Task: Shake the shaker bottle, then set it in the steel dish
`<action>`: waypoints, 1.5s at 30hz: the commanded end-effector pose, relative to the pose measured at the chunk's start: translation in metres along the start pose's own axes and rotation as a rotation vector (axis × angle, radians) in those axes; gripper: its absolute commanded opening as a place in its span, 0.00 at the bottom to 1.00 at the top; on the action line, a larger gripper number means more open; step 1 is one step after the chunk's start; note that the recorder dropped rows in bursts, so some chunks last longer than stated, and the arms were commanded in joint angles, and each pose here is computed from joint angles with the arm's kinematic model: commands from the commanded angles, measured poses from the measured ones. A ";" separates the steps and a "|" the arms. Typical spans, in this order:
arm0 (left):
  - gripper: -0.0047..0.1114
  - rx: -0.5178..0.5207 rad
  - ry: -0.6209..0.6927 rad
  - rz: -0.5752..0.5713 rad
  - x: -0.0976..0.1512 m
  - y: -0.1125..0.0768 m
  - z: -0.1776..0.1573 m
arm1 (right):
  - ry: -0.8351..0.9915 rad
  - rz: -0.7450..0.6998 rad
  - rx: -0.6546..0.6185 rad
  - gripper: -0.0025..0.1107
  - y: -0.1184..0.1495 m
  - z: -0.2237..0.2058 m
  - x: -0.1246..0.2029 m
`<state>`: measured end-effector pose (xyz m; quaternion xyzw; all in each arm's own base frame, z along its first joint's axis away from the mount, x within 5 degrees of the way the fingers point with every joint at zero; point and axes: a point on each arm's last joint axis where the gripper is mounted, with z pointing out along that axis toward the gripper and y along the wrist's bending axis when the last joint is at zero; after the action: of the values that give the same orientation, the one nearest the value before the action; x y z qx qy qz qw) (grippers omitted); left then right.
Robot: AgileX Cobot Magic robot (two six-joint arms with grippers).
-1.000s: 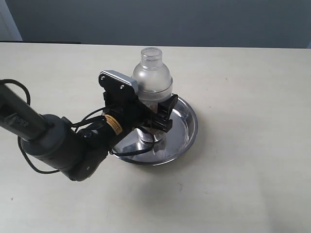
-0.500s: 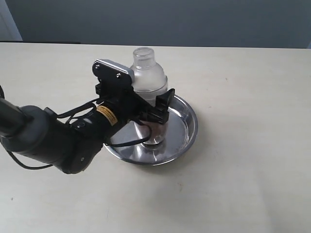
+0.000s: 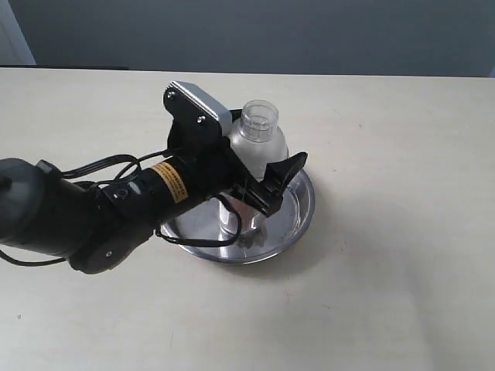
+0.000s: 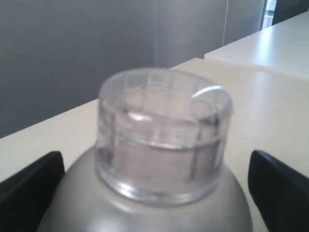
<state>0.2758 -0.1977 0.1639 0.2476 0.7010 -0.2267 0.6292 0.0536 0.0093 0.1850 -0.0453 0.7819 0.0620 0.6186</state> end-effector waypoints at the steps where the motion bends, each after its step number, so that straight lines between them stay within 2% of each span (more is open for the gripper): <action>1: 0.86 -0.036 -0.017 -0.036 -0.004 0.003 -0.002 | -0.011 -0.003 -0.003 0.02 0.000 0.000 -0.001; 5: 0.86 -0.090 -0.058 0.041 -0.017 0.007 -0.006 | -0.011 -0.003 -0.003 0.02 0.000 0.000 -0.001; 8: 0.86 -0.141 -0.124 0.039 -0.044 0.011 -0.015 | -0.011 -0.003 -0.003 0.02 0.000 0.000 -0.001; 11: 0.86 -0.152 -0.128 0.073 -0.060 0.011 -0.023 | -0.011 -0.003 -0.003 0.02 0.000 0.000 -0.001; 14: 0.86 -0.165 -0.030 0.138 -0.092 0.010 -0.051 | -0.011 -0.003 -0.003 0.02 0.000 0.000 -0.001; 16: 0.85 -0.149 -0.011 0.252 -0.121 0.006 -0.081 | -0.011 -0.003 -0.003 0.02 0.000 0.000 -0.001; 19: 0.71 -0.127 -0.066 0.255 -0.162 -0.001 -0.139 | -0.011 -0.003 -0.003 0.02 0.000 0.000 -0.001; 22: 0.49 -0.101 -0.064 0.252 -0.175 -0.007 -0.178 | -0.011 -0.003 -0.003 0.02 0.000 0.000 -0.001; 24: 0.32 -0.080 -0.039 0.245 -0.177 -0.010 -0.199 | -0.011 -0.003 -0.003 0.02 0.000 0.000 -0.001; 28: 0.04 -0.078 -0.045 0.213 -0.181 -0.012 -0.232 | -0.011 -0.003 -0.003 0.02 0.000 0.000 -0.001; 31: 0.04 -0.119 -0.083 0.297 -0.185 -0.012 -0.256 | -0.011 -0.003 -0.003 0.02 0.000 0.000 -0.001; 34: 0.04 -0.131 -0.009 0.230 -0.177 -0.011 -0.272 | -0.011 -0.003 -0.003 0.02 0.000 0.000 -0.001; 36: 0.04 -0.170 0.171 0.146 -0.159 -0.008 -0.282 | -0.011 -0.003 -0.003 0.02 0.000 0.000 -0.001; 38: 0.04 -0.258 0.377 -0.015 -0.140 -0.002 -0.292 | -0.011 -0.003 -0.003 0.02 0.000 0.000 -0.001; 39: 0.04 -0.289 0.429 -0.104 -0.133 -0.002 -0.295 | -0.011 -0.003 -0.003 0.02 0.000 0.000 -0.001; 40: 0.04 -0.328 0.460 -0.130 -0.128 0.001 -0.298 | -0.011 -0.003 -0.003 0.02 0.000 0.000 -0.001; 42: 0.04 -0.344 0.457 -0.123 -0.119 0.002 -0.298 | -0.011 -0.003 -0.003 0.02 0.000 0.000 -0.001; 45: 0.04 -0.315 0.261 -0.055 -0.102 0.001 -0.291 | -0.011 -0.003 -0.003 0.02 0.000 0.000 -0.001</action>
<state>0.0593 -0.0182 0.3100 0.1578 0.8482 -0.0847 0.4984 0.0536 0.0093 0.1850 -0.0453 0.7819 0.0620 0.6186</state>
